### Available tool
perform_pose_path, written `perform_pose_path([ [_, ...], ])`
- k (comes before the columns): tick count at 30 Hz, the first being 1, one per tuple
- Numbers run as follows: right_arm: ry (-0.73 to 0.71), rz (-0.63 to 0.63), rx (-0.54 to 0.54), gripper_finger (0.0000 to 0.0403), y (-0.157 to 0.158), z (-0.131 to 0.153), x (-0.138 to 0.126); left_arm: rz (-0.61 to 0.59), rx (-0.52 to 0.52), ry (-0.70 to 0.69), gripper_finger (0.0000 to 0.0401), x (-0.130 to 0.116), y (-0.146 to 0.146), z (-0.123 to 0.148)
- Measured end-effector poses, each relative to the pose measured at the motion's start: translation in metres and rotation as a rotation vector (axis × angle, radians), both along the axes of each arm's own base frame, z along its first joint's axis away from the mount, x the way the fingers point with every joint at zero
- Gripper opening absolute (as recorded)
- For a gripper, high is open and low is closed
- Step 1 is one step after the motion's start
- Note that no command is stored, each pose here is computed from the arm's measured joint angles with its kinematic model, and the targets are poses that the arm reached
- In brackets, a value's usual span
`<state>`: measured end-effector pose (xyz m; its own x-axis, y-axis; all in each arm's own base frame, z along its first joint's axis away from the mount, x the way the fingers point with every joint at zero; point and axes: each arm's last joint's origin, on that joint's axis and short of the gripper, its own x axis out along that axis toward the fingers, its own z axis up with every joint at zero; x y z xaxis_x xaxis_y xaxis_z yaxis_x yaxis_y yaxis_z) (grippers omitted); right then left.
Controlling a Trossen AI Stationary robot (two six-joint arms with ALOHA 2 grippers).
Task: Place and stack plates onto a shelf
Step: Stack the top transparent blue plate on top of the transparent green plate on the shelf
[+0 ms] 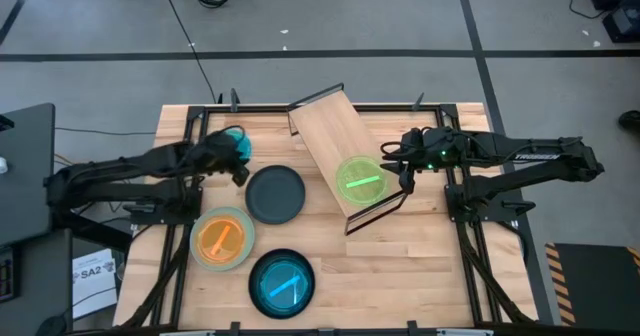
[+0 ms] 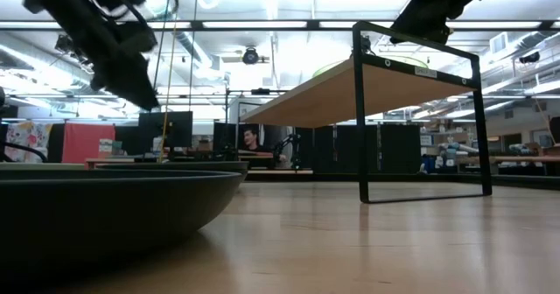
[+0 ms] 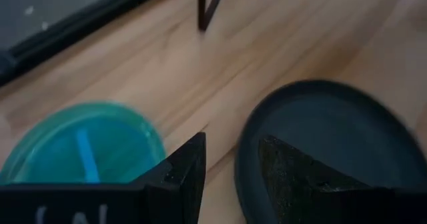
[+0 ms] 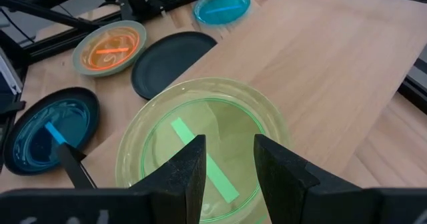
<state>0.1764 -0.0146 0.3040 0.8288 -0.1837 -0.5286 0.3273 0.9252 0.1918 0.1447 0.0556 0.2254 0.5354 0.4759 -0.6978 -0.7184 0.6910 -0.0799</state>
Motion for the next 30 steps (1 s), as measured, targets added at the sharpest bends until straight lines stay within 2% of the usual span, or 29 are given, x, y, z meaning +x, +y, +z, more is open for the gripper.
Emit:
perform_pose_path([
  [13, 0.0, 0.001, 0.0, 0.0132, 0.0, 0.0, 0.0, 0.171, -0.103, 0.226, 0.0143, 0.012, 0.037, -0.037],
  [22, 0.0, 0.001, 0.001, 0.0132, 0.0, 0.0, 0.0, 0.194, -0.141, 0.303, 0.0143, 0.017, 0.045, -0.052],
  [30, 0.0, 0.004, 0.002, 0.0132, 0.0, 0.0, 0.0, 0.193, -0.147, 0.318, 0.0143, 0.024, 0.049, -0.061],
])
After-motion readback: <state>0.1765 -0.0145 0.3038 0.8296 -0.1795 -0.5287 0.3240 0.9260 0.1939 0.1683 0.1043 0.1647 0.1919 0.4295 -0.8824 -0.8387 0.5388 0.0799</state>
